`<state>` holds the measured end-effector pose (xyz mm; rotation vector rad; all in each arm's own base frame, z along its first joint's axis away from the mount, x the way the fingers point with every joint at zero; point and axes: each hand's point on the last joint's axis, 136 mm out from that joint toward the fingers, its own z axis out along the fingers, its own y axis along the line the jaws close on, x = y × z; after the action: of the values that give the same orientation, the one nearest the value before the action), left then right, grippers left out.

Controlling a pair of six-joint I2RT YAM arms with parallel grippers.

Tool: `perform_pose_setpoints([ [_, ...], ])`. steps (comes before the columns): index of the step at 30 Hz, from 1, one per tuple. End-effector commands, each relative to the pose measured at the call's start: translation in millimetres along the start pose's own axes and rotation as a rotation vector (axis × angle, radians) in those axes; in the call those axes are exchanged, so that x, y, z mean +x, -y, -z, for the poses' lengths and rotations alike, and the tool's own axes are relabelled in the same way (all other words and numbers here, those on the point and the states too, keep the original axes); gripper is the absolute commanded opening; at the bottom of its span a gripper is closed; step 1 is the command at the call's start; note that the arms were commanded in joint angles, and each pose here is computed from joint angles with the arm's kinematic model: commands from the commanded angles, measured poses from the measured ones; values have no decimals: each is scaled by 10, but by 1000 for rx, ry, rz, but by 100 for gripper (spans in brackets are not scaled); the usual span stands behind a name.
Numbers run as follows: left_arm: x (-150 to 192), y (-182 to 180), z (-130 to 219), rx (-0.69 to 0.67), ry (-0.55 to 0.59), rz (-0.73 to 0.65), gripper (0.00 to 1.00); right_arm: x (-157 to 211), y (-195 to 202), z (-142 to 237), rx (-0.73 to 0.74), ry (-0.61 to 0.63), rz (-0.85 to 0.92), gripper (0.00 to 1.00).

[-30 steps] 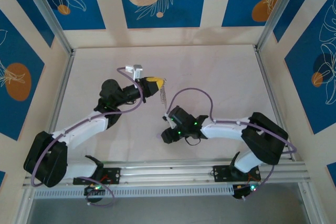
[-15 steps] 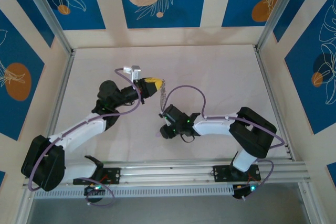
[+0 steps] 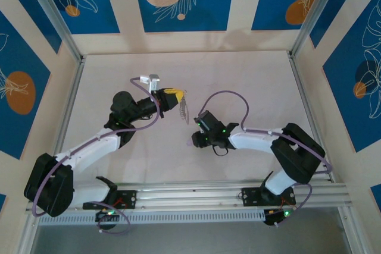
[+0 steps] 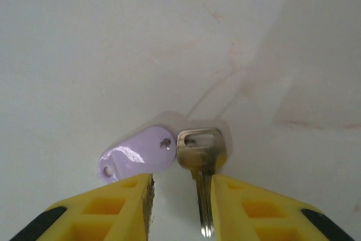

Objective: Put the keys on the keyring

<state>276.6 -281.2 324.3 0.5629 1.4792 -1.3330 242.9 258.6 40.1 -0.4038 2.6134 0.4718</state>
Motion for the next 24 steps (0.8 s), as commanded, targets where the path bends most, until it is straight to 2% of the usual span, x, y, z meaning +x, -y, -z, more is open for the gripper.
perform_pose_setpoints([
  [1,-134,35,19,9,46,-48,0,-25,116,161,21,28,-176,33],
  [6,-126,-1,-12,10,43,-41,0,-41,132,278,-18,57,-356,31],
  [18,-166,-8,-25,7,55,-37,0,-113,147,172,-36,23,-471,24],
  [24,-175,-60,-16,-15,54,-38,0,-105,90,62,-13,-4,-566,24],
])
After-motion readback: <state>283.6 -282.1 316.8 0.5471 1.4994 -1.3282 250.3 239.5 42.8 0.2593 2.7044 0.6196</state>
